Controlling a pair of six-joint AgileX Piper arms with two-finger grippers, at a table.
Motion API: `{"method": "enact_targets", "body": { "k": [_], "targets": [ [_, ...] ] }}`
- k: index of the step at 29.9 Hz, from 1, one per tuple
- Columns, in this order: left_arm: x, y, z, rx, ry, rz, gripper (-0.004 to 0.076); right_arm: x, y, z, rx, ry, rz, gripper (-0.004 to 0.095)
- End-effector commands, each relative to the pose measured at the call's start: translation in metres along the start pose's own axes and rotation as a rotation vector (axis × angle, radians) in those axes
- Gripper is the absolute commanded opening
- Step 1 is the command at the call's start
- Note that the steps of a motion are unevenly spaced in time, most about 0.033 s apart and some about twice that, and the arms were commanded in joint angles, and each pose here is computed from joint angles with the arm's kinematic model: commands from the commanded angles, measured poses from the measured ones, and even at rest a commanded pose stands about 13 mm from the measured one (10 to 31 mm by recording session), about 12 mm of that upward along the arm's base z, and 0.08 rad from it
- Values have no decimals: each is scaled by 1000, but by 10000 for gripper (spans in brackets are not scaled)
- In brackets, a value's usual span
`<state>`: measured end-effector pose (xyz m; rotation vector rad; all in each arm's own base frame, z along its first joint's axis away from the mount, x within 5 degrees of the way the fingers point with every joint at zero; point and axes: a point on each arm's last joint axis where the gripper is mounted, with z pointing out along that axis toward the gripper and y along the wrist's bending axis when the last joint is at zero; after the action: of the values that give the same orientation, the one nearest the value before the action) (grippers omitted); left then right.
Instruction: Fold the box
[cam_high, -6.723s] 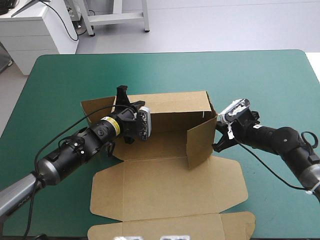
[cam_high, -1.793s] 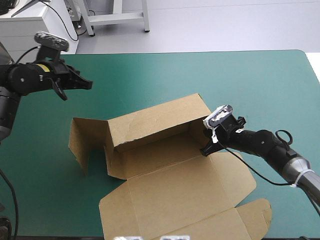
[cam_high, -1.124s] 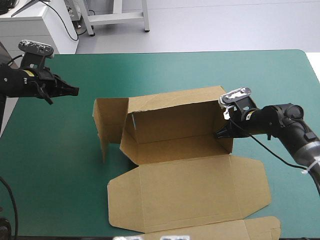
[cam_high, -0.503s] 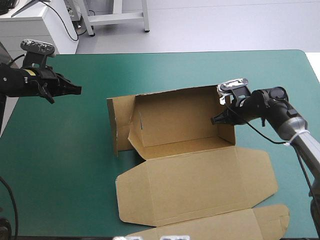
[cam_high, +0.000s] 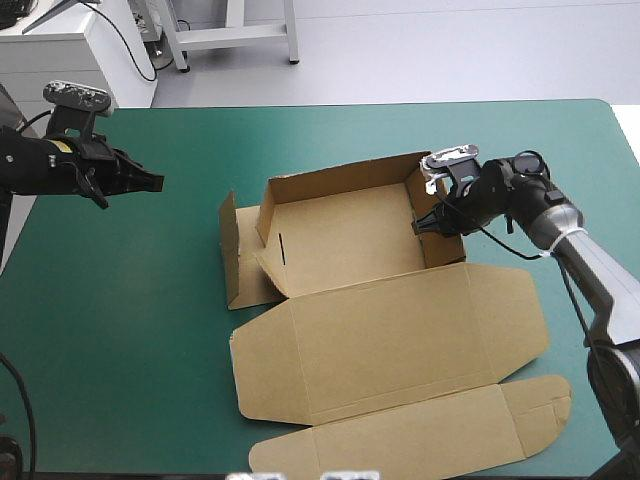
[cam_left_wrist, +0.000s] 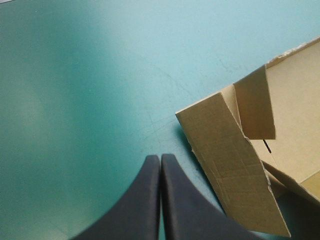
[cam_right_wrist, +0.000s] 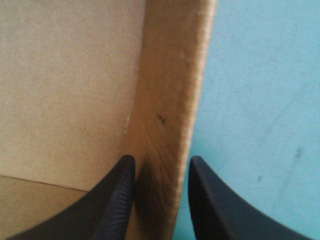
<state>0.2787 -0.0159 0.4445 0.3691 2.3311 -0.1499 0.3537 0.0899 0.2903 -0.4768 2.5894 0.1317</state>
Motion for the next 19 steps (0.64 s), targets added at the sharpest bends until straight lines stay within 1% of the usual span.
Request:
{"method": "enact_targets", "body": {
  "k": [1,4,11,15,19],
  "targets": [
    [-9,-6,-21,2,-107,-1,-8,-19,-2,-37,25,-116,-27,490],
    [-8,-6,-21,7,-91,-1,-8,-29,-2,-54,28,-130,-39,498],
    [-6,-7,-20,14,-72,0,-8,-44,-6,-87,85,-154,-76,498],
    [-3,-8,-20,24,-42,17,-8,-43,-6,-88,79,-125,-75,498],
    [1,-9,-22,29,-12,36,-8,-41,-3,-75,36,-61,-78,498]
  ]
}}
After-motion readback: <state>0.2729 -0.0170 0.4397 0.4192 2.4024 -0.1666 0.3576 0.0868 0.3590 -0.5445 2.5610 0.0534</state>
